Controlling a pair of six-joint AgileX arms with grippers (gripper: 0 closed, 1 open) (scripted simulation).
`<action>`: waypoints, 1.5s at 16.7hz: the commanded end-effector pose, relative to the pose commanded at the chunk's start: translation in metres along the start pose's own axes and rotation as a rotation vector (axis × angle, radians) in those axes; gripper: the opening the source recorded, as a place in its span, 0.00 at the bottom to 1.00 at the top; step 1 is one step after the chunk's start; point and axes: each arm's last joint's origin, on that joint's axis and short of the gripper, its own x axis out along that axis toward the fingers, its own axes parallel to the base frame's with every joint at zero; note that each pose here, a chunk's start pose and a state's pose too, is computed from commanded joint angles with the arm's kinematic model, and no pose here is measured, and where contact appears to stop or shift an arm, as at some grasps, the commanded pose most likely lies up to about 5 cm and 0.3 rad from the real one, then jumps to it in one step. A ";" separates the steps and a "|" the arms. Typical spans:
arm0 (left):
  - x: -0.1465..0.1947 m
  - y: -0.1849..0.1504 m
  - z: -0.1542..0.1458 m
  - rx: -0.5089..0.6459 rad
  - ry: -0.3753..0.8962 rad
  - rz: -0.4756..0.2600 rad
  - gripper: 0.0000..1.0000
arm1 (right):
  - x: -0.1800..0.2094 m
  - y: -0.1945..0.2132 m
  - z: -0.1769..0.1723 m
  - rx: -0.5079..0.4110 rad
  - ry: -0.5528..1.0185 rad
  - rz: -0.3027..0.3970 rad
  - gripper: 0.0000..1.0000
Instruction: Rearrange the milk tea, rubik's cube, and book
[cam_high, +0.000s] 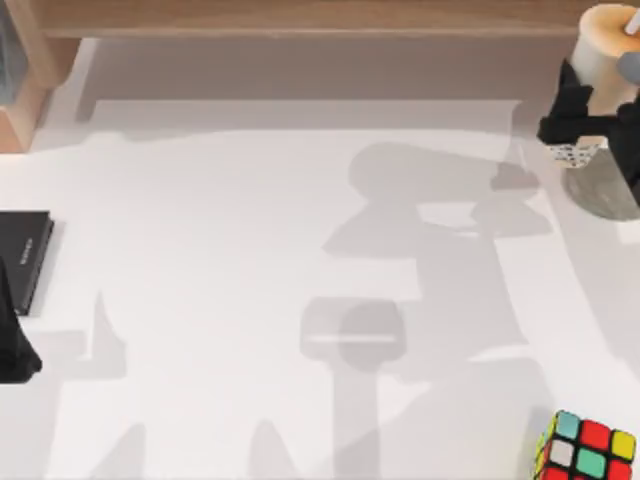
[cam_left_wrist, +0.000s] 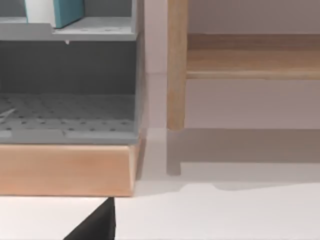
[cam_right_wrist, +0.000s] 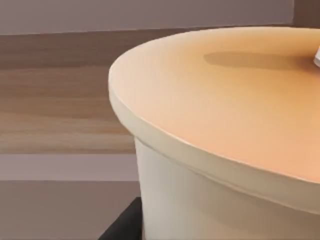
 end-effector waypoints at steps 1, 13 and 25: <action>0.000 0.000 0.000 0.000 0.000 0.000 1.00 | 0.000 -0.001 -0.005 -0.001 -0.001 0.002 0.00; 0.000 0.000 0.000 0.000 0.000 0.000 1.00 | -0.005 -0.046 -0.020 -0.063 0.021 -0.105 0.15; 0.000 0.000 0.000 0.000 0.000 0.000 1.00 | -0.005 -0.046 -0.020 -0.063 0.021 -0.105 1.00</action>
